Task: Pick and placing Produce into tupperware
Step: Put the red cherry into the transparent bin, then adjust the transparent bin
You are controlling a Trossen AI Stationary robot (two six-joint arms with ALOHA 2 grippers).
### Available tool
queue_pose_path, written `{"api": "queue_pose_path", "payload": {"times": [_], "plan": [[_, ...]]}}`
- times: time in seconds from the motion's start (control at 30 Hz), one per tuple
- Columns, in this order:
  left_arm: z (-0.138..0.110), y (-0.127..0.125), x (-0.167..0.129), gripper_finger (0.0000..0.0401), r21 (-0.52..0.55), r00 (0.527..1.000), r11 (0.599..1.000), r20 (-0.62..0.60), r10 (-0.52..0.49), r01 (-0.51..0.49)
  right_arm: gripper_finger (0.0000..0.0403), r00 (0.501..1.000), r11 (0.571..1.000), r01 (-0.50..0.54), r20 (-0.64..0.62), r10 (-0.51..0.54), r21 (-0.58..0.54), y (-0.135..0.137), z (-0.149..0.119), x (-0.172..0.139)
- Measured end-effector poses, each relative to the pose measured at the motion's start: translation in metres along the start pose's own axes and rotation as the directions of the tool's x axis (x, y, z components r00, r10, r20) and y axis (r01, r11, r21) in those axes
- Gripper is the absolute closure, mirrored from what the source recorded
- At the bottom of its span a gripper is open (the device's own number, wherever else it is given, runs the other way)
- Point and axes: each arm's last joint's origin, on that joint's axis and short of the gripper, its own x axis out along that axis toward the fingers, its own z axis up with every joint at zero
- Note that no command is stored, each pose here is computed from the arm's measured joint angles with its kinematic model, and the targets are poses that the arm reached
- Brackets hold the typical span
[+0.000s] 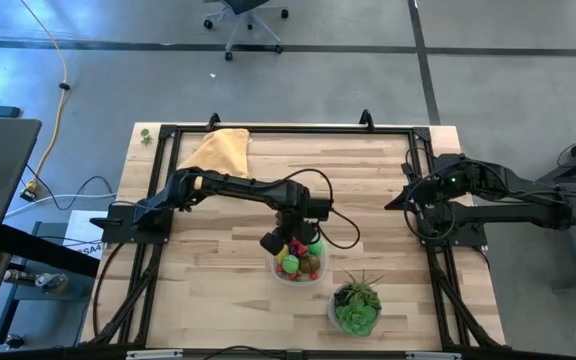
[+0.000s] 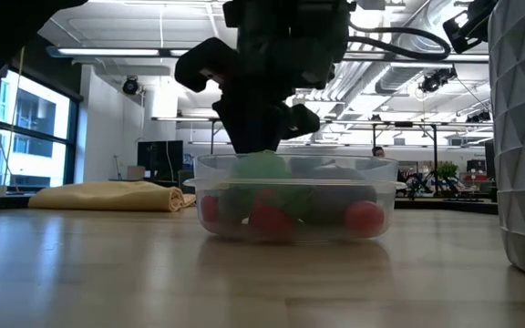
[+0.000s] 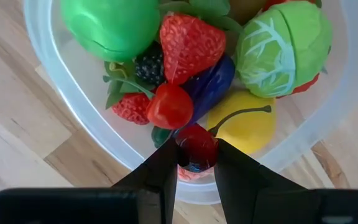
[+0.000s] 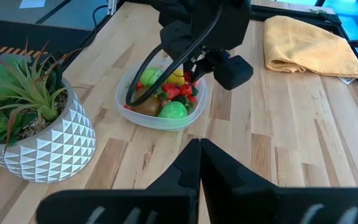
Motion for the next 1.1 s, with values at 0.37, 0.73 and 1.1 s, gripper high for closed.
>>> {"api": "queue_pose_path", "payload": {"times": [0.37, 0.73, 1.1], "plan": [[0.004, -0.007, 0.002, 0.0294, -0.002, 0.999, 0.999, 0.006, -0.033, 0.033, 0.0402, 1.0, 1.0, 0.0, 0.0, 0.0, 0.0, 0.0, 0.0, 0.0], [0.002, -0.013, 0.002, 0.0246, -0.044, 0.998, 0.998, -0.051, -0.035, 0.033, 0.0402, 1.0, 1.0, 0.0, 0.0, 0.0, 0.0, 0.0, 0.0, 0.0], [-0.011, -0.019, 0.016, 0.0245, -0.111, 0.982, 0.992, -0.17, -0.082, 0.064, 0.0402, 1.0, 1.0, 0.0, 0.0, 0.0, 0.0, 0.0, 0.0, 0.0]]}}
